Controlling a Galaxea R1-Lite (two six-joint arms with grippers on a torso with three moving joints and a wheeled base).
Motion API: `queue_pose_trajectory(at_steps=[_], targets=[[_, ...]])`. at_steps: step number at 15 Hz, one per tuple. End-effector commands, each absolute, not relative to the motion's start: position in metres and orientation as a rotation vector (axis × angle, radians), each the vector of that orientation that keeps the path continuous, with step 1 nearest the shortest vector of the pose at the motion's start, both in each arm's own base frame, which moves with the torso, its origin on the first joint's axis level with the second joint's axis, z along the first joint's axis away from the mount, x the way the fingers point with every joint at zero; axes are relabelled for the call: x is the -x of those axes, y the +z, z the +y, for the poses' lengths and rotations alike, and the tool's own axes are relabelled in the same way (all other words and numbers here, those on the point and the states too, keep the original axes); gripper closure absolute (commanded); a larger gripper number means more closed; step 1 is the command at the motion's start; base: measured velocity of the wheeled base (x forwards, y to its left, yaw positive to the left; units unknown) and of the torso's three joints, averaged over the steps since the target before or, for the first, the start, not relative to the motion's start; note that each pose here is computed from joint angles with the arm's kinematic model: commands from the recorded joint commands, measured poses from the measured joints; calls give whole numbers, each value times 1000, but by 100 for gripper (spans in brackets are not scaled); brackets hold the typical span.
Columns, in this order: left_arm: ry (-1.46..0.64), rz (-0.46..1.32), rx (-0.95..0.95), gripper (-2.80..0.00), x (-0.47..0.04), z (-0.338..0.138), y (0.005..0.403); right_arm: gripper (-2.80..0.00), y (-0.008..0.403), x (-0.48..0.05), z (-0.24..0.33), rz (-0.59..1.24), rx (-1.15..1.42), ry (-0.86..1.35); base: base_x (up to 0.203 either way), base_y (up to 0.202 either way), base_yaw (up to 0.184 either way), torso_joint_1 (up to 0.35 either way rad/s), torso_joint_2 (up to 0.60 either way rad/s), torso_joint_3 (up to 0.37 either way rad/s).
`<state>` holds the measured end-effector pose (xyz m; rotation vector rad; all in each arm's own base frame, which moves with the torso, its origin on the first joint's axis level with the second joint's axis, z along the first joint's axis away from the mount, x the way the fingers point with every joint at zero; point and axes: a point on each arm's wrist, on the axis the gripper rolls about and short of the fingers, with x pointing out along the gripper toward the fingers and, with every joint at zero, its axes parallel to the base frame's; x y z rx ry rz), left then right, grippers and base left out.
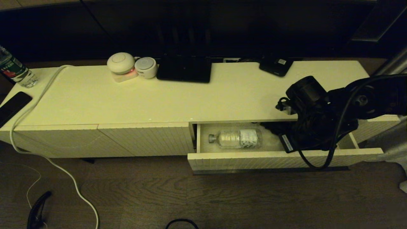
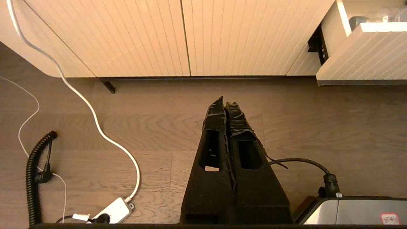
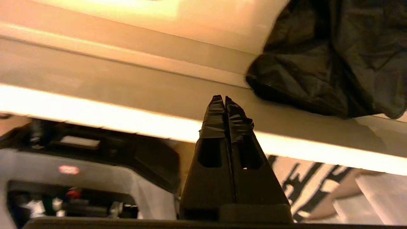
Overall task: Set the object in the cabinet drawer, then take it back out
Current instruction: Open the drawer
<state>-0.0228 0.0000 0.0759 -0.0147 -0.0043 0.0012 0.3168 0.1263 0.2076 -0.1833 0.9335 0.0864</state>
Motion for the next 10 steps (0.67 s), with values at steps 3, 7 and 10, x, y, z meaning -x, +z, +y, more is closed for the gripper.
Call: queue_pose_trajectory(at_steps=[3, 7, 10], targets=[[2, -3, 15, 0, 23, 0, 76, 0, 197, -317, 126, 982, 206, 67, 0, 0, 0, 0, 0, 0], [1, -5, 15, 0, 23, 0, 76, 0, 197, -308, 125, 1063, 198, 43, 0, 0, 0, 0, 0, 0], [1, -5, 15, 0, 23, 0, 76, 0, 193, -299, 123, 1147, 221, 35, 0, 0, 0, 0, 0, 0]])
